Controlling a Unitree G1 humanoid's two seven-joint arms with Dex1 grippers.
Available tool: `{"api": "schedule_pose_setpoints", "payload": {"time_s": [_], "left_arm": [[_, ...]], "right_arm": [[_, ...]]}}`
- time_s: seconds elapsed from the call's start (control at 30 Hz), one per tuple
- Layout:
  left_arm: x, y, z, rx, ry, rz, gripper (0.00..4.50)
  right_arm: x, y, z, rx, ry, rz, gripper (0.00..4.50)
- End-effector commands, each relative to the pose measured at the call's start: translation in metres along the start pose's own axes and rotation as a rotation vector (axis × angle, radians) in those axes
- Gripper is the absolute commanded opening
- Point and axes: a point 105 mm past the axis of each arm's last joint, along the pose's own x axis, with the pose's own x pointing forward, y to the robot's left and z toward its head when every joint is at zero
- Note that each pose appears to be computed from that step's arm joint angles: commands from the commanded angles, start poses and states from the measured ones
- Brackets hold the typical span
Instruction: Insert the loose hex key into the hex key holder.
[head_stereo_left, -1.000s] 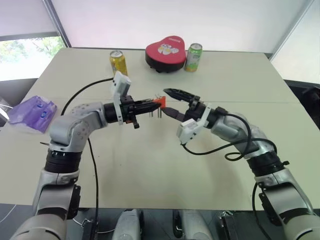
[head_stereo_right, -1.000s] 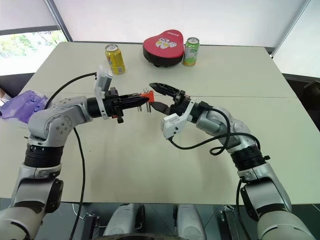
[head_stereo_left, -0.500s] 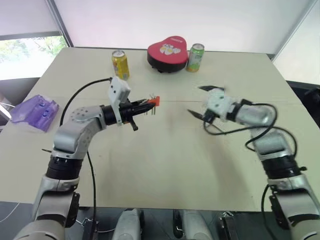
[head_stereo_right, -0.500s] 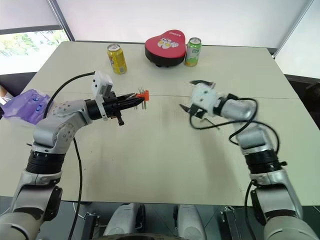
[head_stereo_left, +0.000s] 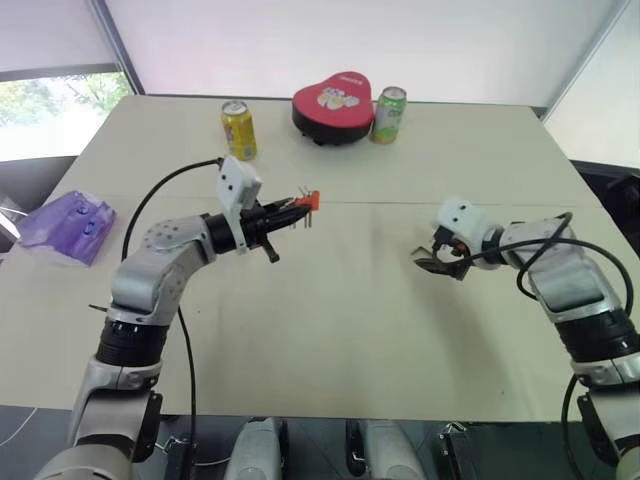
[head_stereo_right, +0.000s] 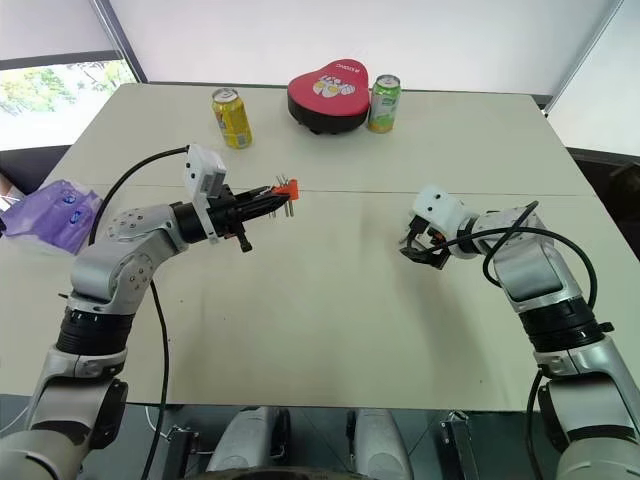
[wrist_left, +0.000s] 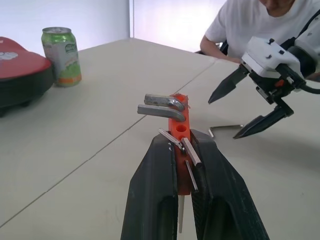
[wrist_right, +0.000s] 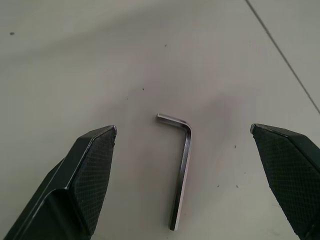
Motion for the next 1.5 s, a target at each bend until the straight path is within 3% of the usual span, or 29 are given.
{"api": "schedule_pose_setpoints", "payload": {"time_s": [0.03,0.3,0.33,0.4,0.63,0.73,0.83,0.97,1.1,1.27,1.5], "left_arm": [[-0.001,-0.004,0.015,0.060,-0.041,-0.002,0.00],[-0.002,-0.001,0.017,0.069,-0.050,0.024,0.00],[-0.003,-0.001,0.017,0.069,-0.049,0.026,0.00],[-0.004,-0.001,0.017,0.070,-0.047,0.030,0.00],[-0.004,0.001,0.018,0.080,-0.053,0.049,0.00],[-0.003,0.001,0.019,0.084,-0.054,0.052,0.00],[-0.003,0.002,0.019,0.080,-0.058,0.052,0.00],[0.000,0.002,0.020,0.076,-0.064,0.044,0.00],[0.008,0.000,0.023,0.071,-0.076,0.023,0.00],[0.015,0.001,0.026,0.070,-0.084,0.004,0.00],[0.022,0.003,0.032,0.073,-0.095,-0.009,0.00]], "right_arm": [[0.002,-0.010,0.001,0.011,-0.004,-0.046,4.47],[0.021,-0.014,-0.020,0.214,0.008,-0.025,4.47],[0.024,-0.015,-0.020,0.250,0.006,-0.024,4.24],[0.027,-0.015,-0.022,0.290,0.006,-0.020,3.59],[0.037,0.001,-0.029,0.456,0.020,0.069,0.08],[0.036,0.004,-0.022,0.477,-0.022,0.080,0.08],[0.026,-0.007,0.019,0.404,-0.269,0.003,0.08],[-0.011,-0.030,0.103,0.158,-0.730,-0.324,0.08],[-0.060,-0.012,0.170,0.193,-1.179,-0.433,0.08],[-0.073,0.014,0.201,0.360,-1.398,-0.402,0.08],[-0.068,0.036,0.220,0.411,-1.441,-0.394,0.08]]}}
